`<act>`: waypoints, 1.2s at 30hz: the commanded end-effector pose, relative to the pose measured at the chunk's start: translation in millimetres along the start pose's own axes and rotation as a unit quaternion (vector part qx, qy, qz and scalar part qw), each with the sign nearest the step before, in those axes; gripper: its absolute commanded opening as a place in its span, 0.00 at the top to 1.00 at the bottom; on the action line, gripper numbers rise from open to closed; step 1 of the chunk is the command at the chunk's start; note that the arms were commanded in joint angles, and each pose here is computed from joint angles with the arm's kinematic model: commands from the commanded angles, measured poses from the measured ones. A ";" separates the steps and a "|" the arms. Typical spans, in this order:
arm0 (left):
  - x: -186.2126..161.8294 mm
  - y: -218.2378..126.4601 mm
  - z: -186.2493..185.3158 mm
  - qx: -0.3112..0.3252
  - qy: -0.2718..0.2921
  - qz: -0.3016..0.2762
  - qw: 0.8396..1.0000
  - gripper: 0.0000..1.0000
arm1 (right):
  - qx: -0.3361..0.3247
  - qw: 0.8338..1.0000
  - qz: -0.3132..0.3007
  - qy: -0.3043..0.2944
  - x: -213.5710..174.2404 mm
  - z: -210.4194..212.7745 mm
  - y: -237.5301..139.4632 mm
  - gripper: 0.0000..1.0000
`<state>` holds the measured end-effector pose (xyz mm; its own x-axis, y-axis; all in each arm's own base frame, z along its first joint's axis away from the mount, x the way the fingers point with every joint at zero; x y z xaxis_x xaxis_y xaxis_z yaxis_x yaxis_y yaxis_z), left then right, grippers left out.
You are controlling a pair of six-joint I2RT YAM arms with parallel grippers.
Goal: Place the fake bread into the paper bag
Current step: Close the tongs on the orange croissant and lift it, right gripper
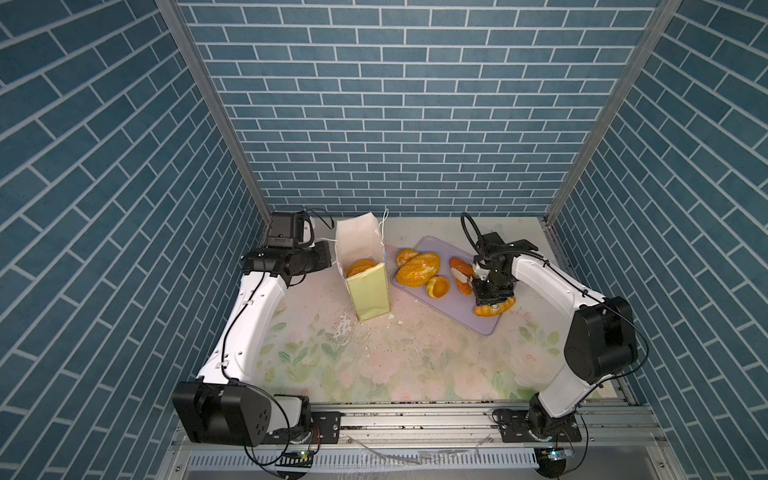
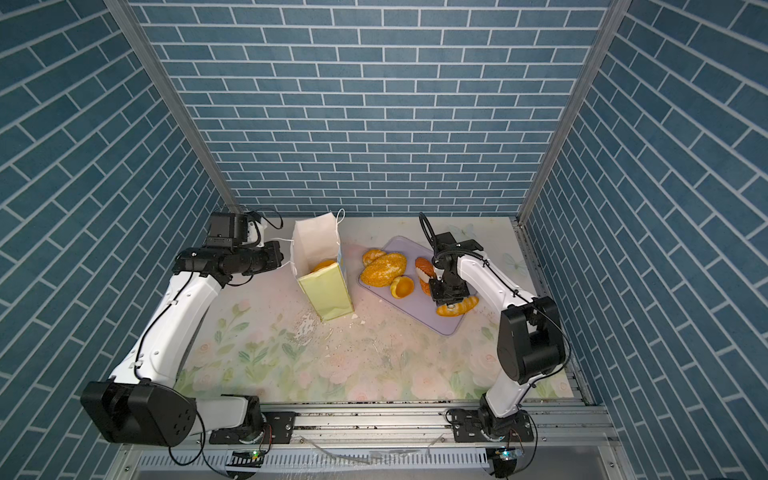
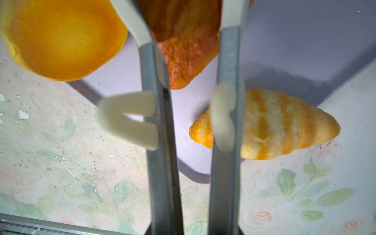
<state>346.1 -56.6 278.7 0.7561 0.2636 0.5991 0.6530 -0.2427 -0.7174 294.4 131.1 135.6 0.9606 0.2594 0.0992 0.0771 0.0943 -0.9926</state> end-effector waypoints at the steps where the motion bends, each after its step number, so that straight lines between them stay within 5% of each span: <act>1: 3.5 -11.9 -4.7 -0.009 0.000 -0.008 1.000 0.96 | 0.007 0.999 -0.032 -0.003 0.9 1.3 -25.2 0.81; 19: 6.5 -12.7 -7.4 -0.015 -0.001 -0.011 1.000 0.96 | 0.025 0.993 -0.110 -0.019 -6.1 7.3 -87.8 0.82; 28: 4.9 -14.0 -8.3 -0.021 -0.013 -0.015 1.000 0.95 | 0.080 0.969 -0.218 -0.090 21.1 48.6 -178.6 0.82; 36: 4.9 -15.3 -8.7 -0.024 -0.025 -0.023 0.999 0.95 | 0.107 0.921 -0.305 -0.219 45.7 118.7 -245.9 0.82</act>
<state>342.7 -60.0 288.8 0.7408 0.3062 0.5978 0.6697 -0.2680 -0.6926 289.0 217.5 379.2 0.6232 0.4014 0.6712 0.4777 0.4842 -0.7331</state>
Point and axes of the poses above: each gripper's point midway between its finger pads, its own y axis out along the fingers, its own z axis along the line the jaws close on, x = y × z, the point moved 2 cm from there along -y, back along the fingers, and after that the axes turned 2 degrees about -y, right-handed, at the moved point
